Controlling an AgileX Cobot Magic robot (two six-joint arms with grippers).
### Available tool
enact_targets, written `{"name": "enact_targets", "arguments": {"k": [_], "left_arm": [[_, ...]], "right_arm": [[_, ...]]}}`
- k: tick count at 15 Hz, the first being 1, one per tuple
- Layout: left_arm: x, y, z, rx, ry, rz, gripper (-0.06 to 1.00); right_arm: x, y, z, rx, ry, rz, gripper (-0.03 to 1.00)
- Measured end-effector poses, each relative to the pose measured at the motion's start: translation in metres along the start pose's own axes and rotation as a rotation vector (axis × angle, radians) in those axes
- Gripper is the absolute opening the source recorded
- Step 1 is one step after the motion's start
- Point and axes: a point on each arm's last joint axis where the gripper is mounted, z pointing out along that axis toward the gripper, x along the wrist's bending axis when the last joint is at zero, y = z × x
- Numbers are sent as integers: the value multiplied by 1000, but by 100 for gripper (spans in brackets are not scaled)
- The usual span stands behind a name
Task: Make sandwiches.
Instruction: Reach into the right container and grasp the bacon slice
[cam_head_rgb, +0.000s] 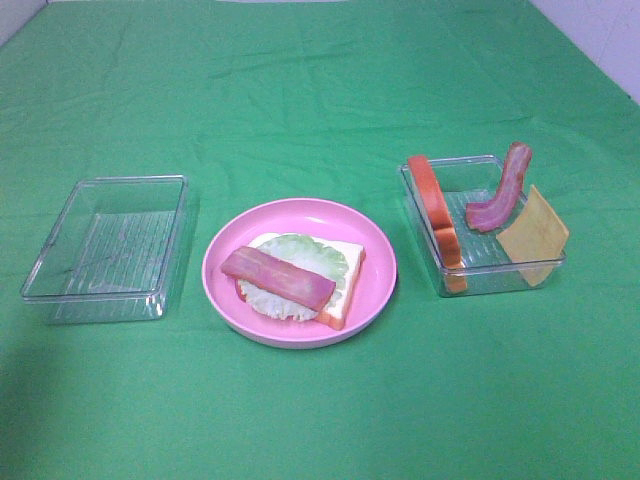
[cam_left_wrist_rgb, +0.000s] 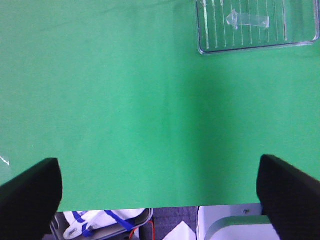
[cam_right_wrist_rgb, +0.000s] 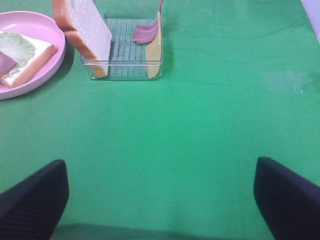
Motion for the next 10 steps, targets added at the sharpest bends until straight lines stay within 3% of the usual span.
{"name": "enact_targets", "arguments": {"k": [7,9,10], "left_arm": [[6,-109,-20,-311,-18,-33,99],[9,-139,-37,-509,-29,-46,99],[9,-143,-39,-540,-30,-48,99]], "right_arm": [[0,0,0,0,0,0,96],[0,0,0,0,0,0,96],[0,0,0,0,0,0,96]]}}
